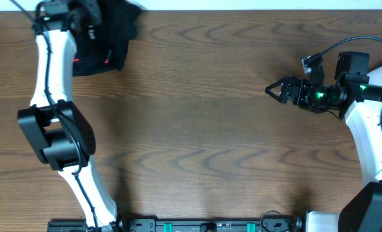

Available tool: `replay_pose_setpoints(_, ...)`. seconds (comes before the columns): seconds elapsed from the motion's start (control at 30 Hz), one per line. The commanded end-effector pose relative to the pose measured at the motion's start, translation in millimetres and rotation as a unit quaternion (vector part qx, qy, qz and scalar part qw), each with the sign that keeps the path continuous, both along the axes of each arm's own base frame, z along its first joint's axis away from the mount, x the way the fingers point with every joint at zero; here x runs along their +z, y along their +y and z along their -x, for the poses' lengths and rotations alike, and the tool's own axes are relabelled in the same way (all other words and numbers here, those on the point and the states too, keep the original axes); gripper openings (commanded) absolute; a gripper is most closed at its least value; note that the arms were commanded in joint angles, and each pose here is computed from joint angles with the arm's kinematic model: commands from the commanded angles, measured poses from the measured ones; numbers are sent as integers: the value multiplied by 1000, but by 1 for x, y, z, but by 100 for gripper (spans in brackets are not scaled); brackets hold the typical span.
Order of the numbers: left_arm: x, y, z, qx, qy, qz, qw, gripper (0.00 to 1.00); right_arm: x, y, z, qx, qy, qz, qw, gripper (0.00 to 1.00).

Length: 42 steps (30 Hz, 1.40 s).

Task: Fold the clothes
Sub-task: 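Lift the folded black shirt with the left gripper and carry it to top left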

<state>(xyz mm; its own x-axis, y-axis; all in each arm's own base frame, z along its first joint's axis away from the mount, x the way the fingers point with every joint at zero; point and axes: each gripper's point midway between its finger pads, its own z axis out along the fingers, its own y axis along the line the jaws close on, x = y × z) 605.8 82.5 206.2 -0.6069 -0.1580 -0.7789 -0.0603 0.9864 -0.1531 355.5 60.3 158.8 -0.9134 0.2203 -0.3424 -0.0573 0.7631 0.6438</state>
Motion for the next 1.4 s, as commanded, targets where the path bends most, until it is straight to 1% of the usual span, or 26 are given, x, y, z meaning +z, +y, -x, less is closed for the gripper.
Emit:
replay_pose_setpoints(0.0,49,31,4,39,-49,-3,998,6,7,-3,-1,2,-15,6,1000,99)
replay_pose_setpoints(0.17,47,56,11,64,-44,9,997,6,7,-3,-1,2,-15,6,1000,99)
replay_pose_setpoints(0.47,31,78,28,86,-5,18,996,7,7,-3,-1,2,-15,6,1000,99)
replay_pose_setpoints(0.67,26,102,38,113,6,14,993,8,7,-2,1,2,-11,5,1000,99)
replay_pose_setpoints(0.73,24,113,43,125,12,13,992,17,6,-2,1,2,-10,5,1000,99)
replay_pose_setpoints(0.77,23,116,46,129,15,14,991,24,6,-2,2,2,-9,5,1000,99)
replay_pose_setpoints(0.83,21,123,50,135,21,16,991,29,6,-2,2,2,-9,5,1000,99)
replay_pose_setpoints(0.87,19,125,52,137,24,17,990,38,6,-2,2,2,-9,5,1000,99)
replay_pose_setpoints(0.9,18,127,54,140,27,17,990,55,6,-2,2,2,-9,5,1000,99)
replay_pose_setpoints(0.93,17,128,55,141,30,18,989,74,6,-2,2,2,-9,5,1000,99)
replay_pose_setpoints(0.97,16,129,56,142,32,19,989,86,6,-2,2,2,-9,5,1000,99)
replay_pose_setpoints(1.03,16,130,57,143,33,19,989,96,6,-2,2,2,-8,5,1000,99)
replay_pose_setpoints(1.1,16,130,57,143,33,19,989,100,6,-2,2,2,-7,4,1000,99)
replay_pose_setpoints(1.17,17,130,57,143,32,19,989,98,5,-2,3,2,-5,4,1000,99)
replay_pose_setpoints(1.27,26,129,58,142,22,16,989,98,5,-2,4,2,-3,3,1000,99)
replay_pose_setpoints(1.37,52,128,61,142,-4,7,990,98,5,-2,4,2,-2,3,1000,99)
